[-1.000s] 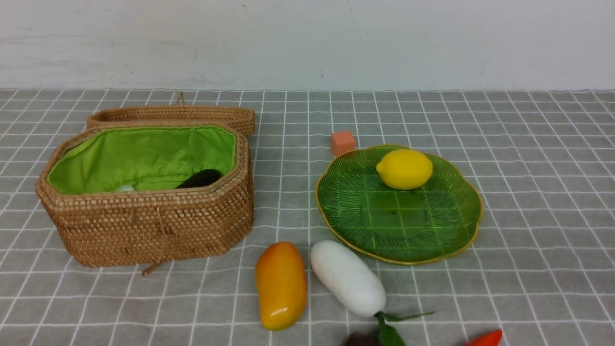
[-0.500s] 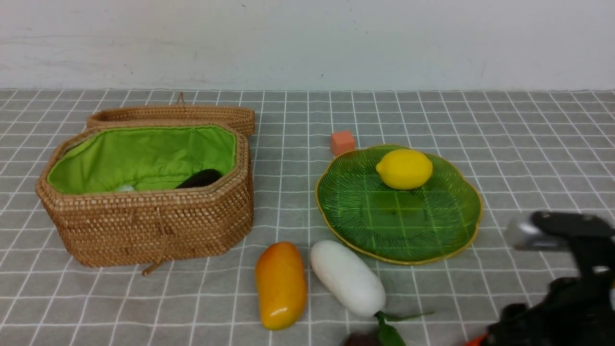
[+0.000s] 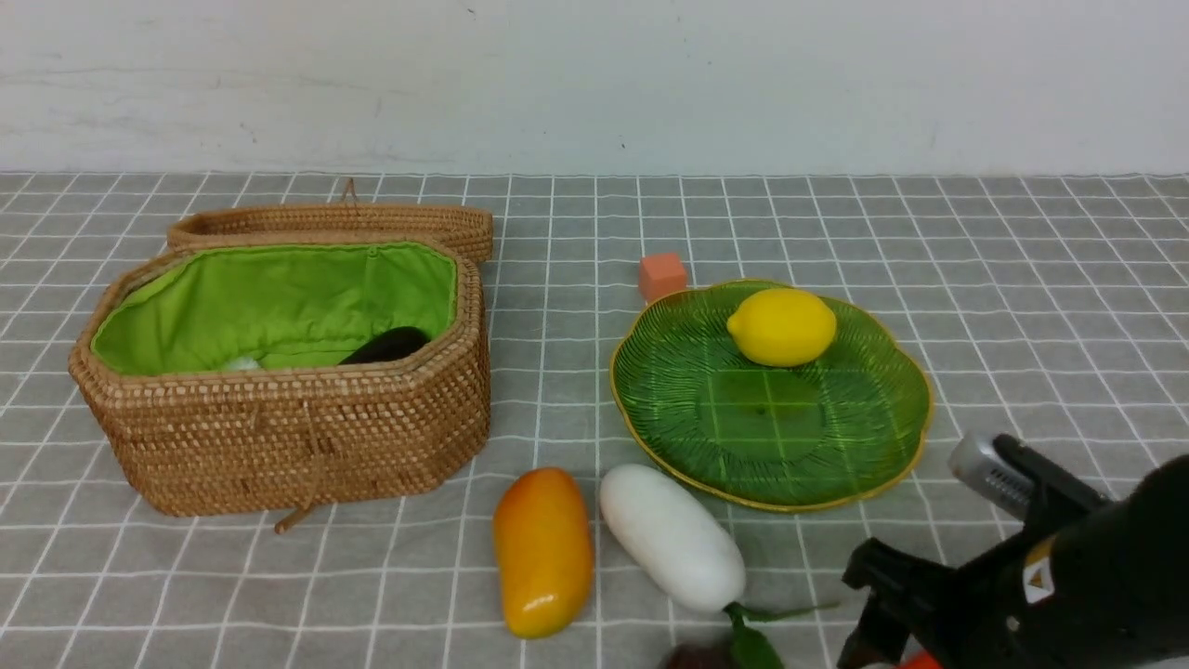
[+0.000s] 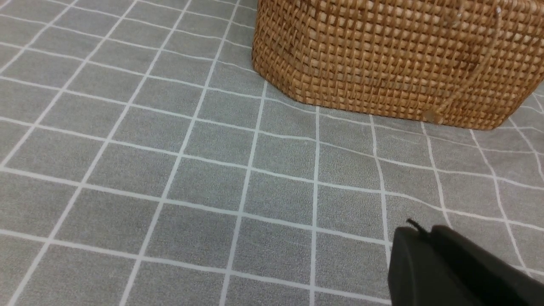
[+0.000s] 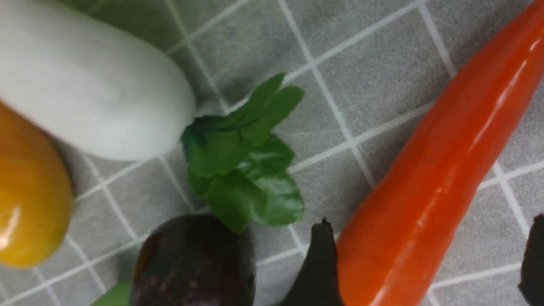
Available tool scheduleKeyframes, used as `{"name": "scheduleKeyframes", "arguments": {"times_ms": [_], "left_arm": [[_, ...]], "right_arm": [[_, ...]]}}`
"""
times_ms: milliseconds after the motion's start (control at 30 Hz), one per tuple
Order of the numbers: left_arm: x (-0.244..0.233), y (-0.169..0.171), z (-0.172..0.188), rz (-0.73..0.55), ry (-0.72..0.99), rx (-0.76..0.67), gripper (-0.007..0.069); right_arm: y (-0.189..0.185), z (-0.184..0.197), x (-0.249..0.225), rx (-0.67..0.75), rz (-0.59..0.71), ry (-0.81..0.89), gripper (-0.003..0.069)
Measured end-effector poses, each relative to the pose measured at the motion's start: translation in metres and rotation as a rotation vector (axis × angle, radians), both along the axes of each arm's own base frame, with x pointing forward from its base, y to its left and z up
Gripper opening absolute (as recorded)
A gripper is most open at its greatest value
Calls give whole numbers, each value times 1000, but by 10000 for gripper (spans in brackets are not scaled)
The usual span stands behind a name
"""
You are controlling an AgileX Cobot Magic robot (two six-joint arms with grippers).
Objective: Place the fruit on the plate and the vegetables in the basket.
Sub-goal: Use the right arm to grab a carrot and put it into the left basket
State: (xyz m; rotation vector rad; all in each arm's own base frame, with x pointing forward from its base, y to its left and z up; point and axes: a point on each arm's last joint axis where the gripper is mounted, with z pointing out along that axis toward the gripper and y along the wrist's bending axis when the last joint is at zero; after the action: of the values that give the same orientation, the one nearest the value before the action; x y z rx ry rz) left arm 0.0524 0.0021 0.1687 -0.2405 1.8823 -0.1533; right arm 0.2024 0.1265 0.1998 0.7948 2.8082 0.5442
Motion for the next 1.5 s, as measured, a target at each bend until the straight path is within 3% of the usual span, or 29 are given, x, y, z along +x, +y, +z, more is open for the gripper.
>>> {"name": "scheduleKeyframes", "arguments": {"times_ms": [167, 267, 333, 400, 667, 833, 900, 967, 1000, 1167, 1333, 1500], "left_arm": [[0, 0, 0, 0, 0, 0, 35], [0, 0, 0, 0, 0, 0, 37], [0, 0, 0, 0, 0, 0, 39], [0, 0, 0, 0, 0, 0, 39], [0, 0, 0, 0, 0, 0, 41], [0, 0, 0, 0, 0, 0, 49], [0, 0, 0, 0, 0, 0, 51], [0, 0, 0, 0, 0, 0, 52], [0, 0, 0, 0, 0, 0, 54], [0, 0, 0, 0, 0, 0, 57], [0, 0, 0, 0, 0, 0, 57], [0, 0, 0, 0, 0, 0, 61]], "right_arm": [[3, -20, 9, -51, 37, 19, 571], [4, -32, 14, -97, 122, 1, 498], [5, -36, 16, -113, 151, 3, 349], [5, -36, 16, -114, 157, 0, 277], [0, -17, 8, -125, 229, -48, 293], [1, 29, 11, -139, 370, -196, 293], [8, 68, 23, -168, 530, -348, 293], [12, 84, 28, -167, 568, -405, 293], [20, 112, 38, -162, 650, -510, 293], [54, 173, 73, -77, 805, -771, 293], [96, 194, 119, 47, 895, -933, 293], [148, 189, 161, 125, 955, -1104, 293]]}}
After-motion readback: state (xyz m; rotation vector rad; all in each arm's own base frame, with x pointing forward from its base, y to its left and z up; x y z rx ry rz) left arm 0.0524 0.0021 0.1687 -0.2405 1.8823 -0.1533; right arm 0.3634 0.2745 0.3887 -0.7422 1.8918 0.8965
